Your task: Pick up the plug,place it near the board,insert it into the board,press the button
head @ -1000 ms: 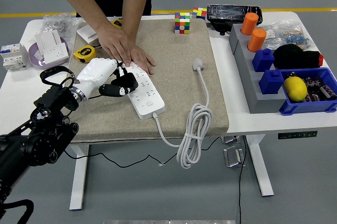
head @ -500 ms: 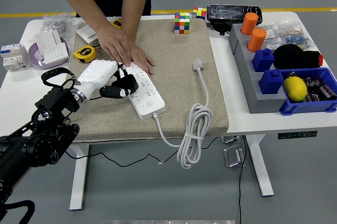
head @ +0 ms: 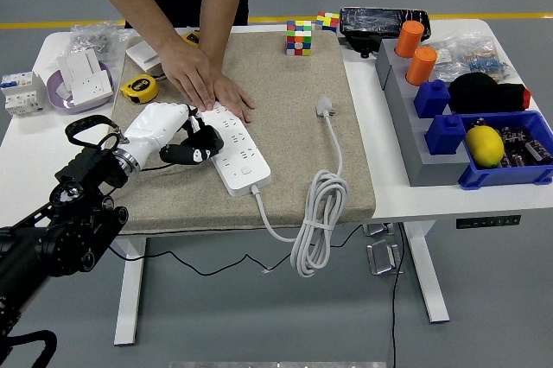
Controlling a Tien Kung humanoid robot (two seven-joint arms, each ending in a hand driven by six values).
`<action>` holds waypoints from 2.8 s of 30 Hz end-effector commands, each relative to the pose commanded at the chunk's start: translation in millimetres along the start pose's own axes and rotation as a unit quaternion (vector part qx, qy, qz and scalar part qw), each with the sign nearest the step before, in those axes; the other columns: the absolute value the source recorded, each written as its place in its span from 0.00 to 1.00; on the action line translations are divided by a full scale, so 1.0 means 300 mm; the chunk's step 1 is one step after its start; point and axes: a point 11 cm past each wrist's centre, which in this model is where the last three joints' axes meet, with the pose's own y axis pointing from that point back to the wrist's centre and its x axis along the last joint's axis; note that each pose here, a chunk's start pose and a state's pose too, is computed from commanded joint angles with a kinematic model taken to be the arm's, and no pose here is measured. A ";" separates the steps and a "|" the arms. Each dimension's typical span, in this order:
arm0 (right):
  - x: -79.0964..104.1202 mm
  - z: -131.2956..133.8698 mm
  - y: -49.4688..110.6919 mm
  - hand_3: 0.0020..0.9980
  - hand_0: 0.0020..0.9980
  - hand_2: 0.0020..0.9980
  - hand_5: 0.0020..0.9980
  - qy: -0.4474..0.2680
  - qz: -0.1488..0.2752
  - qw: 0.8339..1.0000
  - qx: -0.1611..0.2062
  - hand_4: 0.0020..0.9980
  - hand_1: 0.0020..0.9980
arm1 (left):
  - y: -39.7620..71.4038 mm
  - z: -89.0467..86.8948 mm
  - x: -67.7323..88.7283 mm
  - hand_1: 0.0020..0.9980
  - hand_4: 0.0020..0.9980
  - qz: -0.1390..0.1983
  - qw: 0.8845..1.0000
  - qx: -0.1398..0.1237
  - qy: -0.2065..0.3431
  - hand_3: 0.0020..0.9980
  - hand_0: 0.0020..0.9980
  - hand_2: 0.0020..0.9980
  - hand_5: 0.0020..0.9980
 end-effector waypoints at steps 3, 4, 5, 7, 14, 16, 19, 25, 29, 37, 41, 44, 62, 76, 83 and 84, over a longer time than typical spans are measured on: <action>0.001 0.003 0.000 0.77 0.83 0.76 1.00 0.001 0.000 1.000 -0.001 1.00 0.80 | 0.002 -0.001 -0.004 0.52 0.54 -0.002 1.000 0.000 -0.001 0.36 0.56 0.34 0.19; 0.001 0.004 0.000 0.77 0.83 0.76 1.00 0.001 0.000 1.000 -0.001 1.00 0.80 | 0.002 -0.001 -0.005 0.52 0.54 -0.003 1.000 0.000 -0.002 0.36 0.56 0.34 0.19; 0.001 0.005 0.000 0.77 0.83 0.76 1.00 0.001 0.000 1.000 -0.001 1.00 0.80 | 0.003 0.000 -0.007 0.52 0.54 -0.004 1.000 -0.001 -0.002 0.36 0.56 0.34 0.19; 0.001 0.005 -0.001 0.77 0.83 0.76 1.00 0.001 0.000 1.000 -0.001 1.00 0.80 | 0.003 0.003 -0.008 0.52 0.54 -0.004 1.000 -0.002 -0.002 0.36 0.56 0.34 0.19; 0.000 0.005 0.000 0.77 0.83 0.76 1.00 0.001 0.000 1.000 -0.001 1.00 0.80 | 0.000 0.016 -0.008 0.52 0.54 -0.004 1.000 -0.007 -0.002 0.36 0.56 0.34 0.19; 0.000 0.006 0.000 0.77 0.83 0.76 1.00 0.001 0.000 1.000 -0.001 1.00 0.80 | -0.001 0.018 -0.009 0.52 0.54 -0.005 1.000 -0.008 -0.002 0.36 0.56 0.34 0.19; 0.002 0.006 -0.001 0.77 0.83 0.76 1.00 0.001 0.000 1.000 -0.001 1.00 0.80 | -0.001 0.020 -0.008 0.52 0.54 -0.004 1.000 -0.009 -0.001 0.36 0.56 0.34 0.19; 0.002 0.004 -0.001 0.77 0.83 0.76 1.00 -0.001 0.000 1.000 -0.002 1.00 0.80 | -0.003 0.019 -0.001 0.52 0.54 -0.002 1.000 -0.009 0.001 0.37 0.56 0.35 0.19; 0.000 0.003 0.000 0.77 0.83 0.76 1.00 -0.002 -0.001 1.000 -0.002 1.00 0.80 | -0.002 0.016 0.001 0.62 0.81 -0.006 1.000 -0.009 0.008 0.42 0.60 0.44 0.34; -0.002 -0.001 0.000 0.77 0.83 0.76 1.00 -0.003 -0.001 1.000 -0.001 1.00 0.80 | -0.002 0.008 0.010 0.81 1.00 -0.015 0.999 -0.011 0.051 0.70 0.79 0.71 0.61; -0.001 0.002 0.000 0.77 0.83 0.76 1.00 -0.004 -0.001 1.000 -0.001 1.00 0.80 | -0.002 0.010 0.021 0.89 1.00 -0.015 0.997 -0.013 0.069 0.80 0.88 0.79 0.78; -0.002 0.004 0.000 0.77 0.83 0.76 1.00 -0.005 -0.001 1.000 -0.002 1.00 0.80 | -0.002 0.014 0.036 0.95 1.00 -0.010 0.996 -0.016 0.085 0.89 0.94 0.88 1.00; -0.009 0.025 0.001 0.77 0.83 0.76 1.00 -0.005 -0.003 1.000 -0.007 1.00 0.80 | 0.174 0.110 0.171 0.98 1.00 0.144 0.902 0.055 0.403 0.91 0.97 0.93 1.00; -0.003 0.033 -0.001 0.77 0.83 0.76 1.00 -0.002 -0.001 1.000 -0.009 1.00 0.80 | 0.274 0.218 -0.025 0.99 1.00 0.017 0.888 0.078 0.454 0.90 1.00 0.95 1.00; -0.002 0.039 -0.002 0.77 0.83 0.76 1.00 -0.001 0.000 1.000 -0.010 1.00 0.80 | 0.266 0.222 -0.071 0.99 1.00 -0.006 0.911 0.077 0.404 0.90 1.00 0.95 1.00; -0.002 0.038 -0.001 0.77 0.83 0.76 1.00 -0.001 -0.001 1.000 -0.010 1.00 0.80 | 0.264 0.221 -0.077 0.99 1.00 -0.009 0.913 0.077 0.401 0.90 1.00 0.95 1.00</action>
